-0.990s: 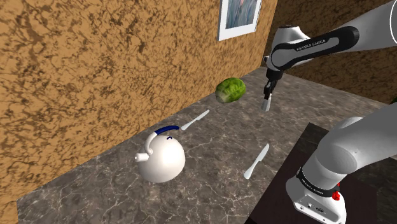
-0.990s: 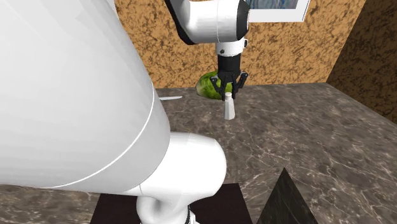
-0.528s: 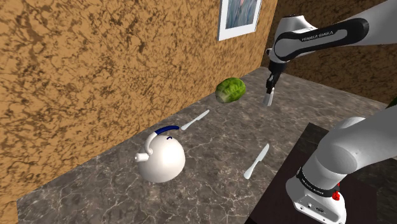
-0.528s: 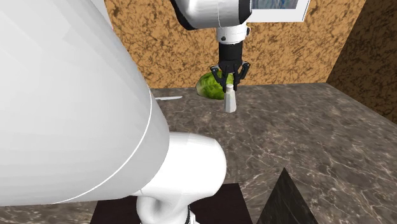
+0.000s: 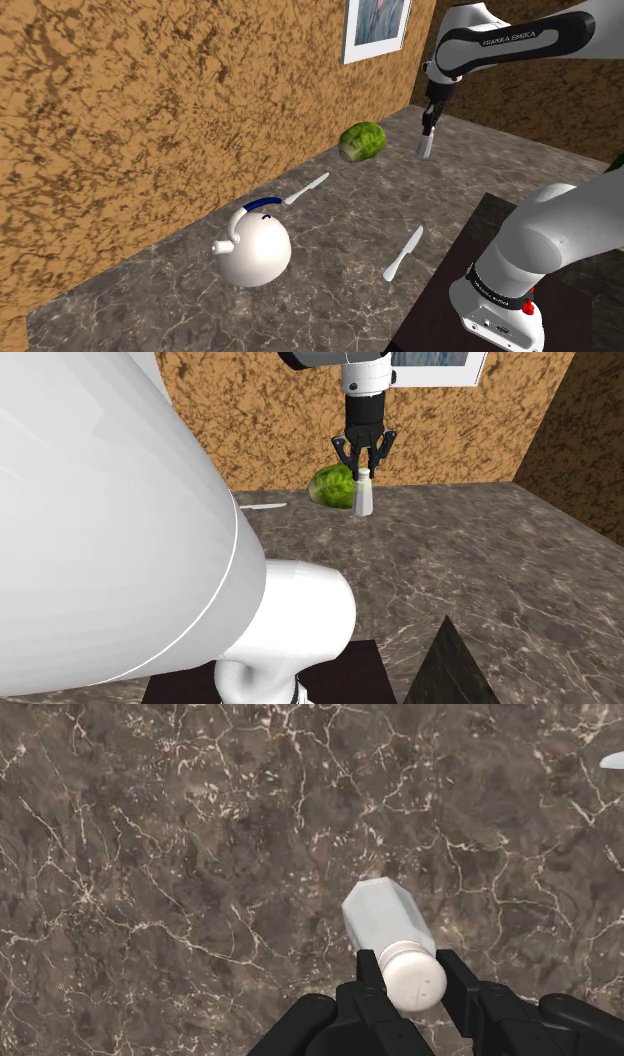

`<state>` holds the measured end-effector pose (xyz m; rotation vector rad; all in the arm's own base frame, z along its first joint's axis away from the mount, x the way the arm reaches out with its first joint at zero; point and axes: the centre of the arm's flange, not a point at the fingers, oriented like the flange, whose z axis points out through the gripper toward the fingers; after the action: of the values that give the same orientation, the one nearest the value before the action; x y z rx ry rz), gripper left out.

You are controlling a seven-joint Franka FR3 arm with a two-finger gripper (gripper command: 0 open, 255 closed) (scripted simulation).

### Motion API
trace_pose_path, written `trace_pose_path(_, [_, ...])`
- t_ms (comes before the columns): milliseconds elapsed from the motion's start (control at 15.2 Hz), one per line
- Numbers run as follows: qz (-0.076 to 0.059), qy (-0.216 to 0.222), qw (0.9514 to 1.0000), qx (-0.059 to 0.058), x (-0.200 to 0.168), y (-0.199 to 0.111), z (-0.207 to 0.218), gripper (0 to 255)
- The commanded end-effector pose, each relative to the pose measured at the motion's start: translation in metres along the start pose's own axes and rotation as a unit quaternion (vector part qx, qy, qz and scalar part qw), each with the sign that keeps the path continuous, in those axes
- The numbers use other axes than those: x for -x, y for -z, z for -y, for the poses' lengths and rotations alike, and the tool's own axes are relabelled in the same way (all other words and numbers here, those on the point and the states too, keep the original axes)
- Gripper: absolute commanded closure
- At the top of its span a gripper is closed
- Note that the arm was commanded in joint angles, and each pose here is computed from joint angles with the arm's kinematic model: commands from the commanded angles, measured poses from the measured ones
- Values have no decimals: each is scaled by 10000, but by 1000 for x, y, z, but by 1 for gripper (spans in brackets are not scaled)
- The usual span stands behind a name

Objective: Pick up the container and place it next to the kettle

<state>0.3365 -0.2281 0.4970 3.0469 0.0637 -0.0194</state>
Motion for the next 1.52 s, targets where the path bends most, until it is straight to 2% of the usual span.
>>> trace_pose_path(0, [2, 1, 10000, -1, 0, 10, -1, 255])
trace_pose_path(1386, [2, 1, 10000, -1, 2, 119, -11, 255])
trace_pose_path(1452, [2, 1, 10000, -1, 2, 120, 2, 255])
